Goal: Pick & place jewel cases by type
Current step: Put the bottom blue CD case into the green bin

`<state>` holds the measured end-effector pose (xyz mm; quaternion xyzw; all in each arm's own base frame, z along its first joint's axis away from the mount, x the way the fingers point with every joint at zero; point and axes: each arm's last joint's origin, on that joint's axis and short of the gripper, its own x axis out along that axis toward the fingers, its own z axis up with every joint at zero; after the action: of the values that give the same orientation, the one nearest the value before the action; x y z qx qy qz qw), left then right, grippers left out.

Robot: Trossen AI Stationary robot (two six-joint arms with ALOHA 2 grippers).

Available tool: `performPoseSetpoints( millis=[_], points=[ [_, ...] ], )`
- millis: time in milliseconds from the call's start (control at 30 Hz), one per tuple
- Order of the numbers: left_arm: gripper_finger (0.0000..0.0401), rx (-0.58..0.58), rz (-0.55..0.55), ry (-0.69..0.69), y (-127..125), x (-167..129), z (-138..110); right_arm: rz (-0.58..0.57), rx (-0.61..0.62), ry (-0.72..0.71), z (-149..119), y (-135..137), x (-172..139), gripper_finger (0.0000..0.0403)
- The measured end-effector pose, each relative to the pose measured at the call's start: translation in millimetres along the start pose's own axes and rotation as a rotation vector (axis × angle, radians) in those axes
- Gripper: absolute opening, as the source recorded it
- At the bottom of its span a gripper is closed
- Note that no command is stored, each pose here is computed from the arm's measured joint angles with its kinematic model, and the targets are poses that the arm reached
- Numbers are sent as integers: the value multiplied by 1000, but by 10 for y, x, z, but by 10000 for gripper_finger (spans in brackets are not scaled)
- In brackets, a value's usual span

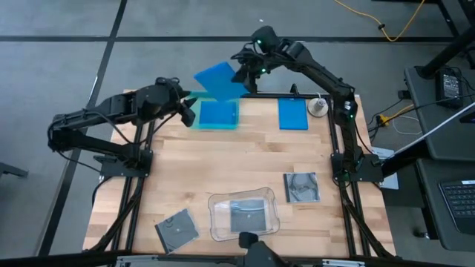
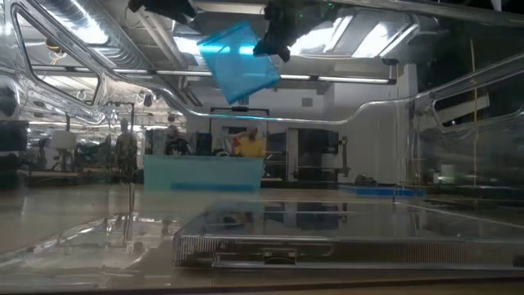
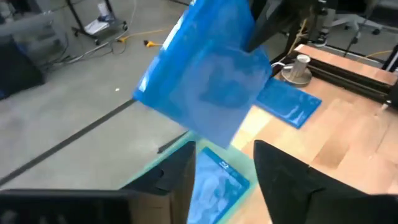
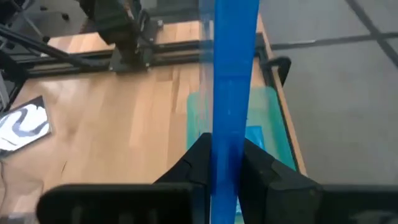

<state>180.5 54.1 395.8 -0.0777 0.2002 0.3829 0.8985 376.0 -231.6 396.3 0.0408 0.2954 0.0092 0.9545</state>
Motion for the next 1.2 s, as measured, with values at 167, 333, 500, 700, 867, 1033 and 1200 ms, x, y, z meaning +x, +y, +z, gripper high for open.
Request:
performPoseSetpoints(
  millis=[167, 333, 500, 700, 867, 1033, 1200],
  points=[
    [201, 46, -28, -79, 39, 34, 104, 7, 2, 77, -67, 52, 3, 49],
    [235, 122, -82, -84, 83, 74, 134, 53, -45, 147, -101, 216, 103, 49],
    [244, 108, -205, -23, 75, 218, 118, 86, -117, 163, -70, 403, 190, 49],
    [244, 122, -254, 58, -12, 458, 66, 109, -161, 167, -49, 524, 242, 49],
    [234, 101, -294, 115, -67, 612, 23, 112, -154, 178, -61, 528, 240, 49],
    [169, 73, -283, 138, -52, 687, 10, 114, -151, 184, -67, 528, 238, 49],
    [69, 60, -278, 135, -29, 675, 18, 75, -157, 202, -72, 520, 239, 51]
  ],
)
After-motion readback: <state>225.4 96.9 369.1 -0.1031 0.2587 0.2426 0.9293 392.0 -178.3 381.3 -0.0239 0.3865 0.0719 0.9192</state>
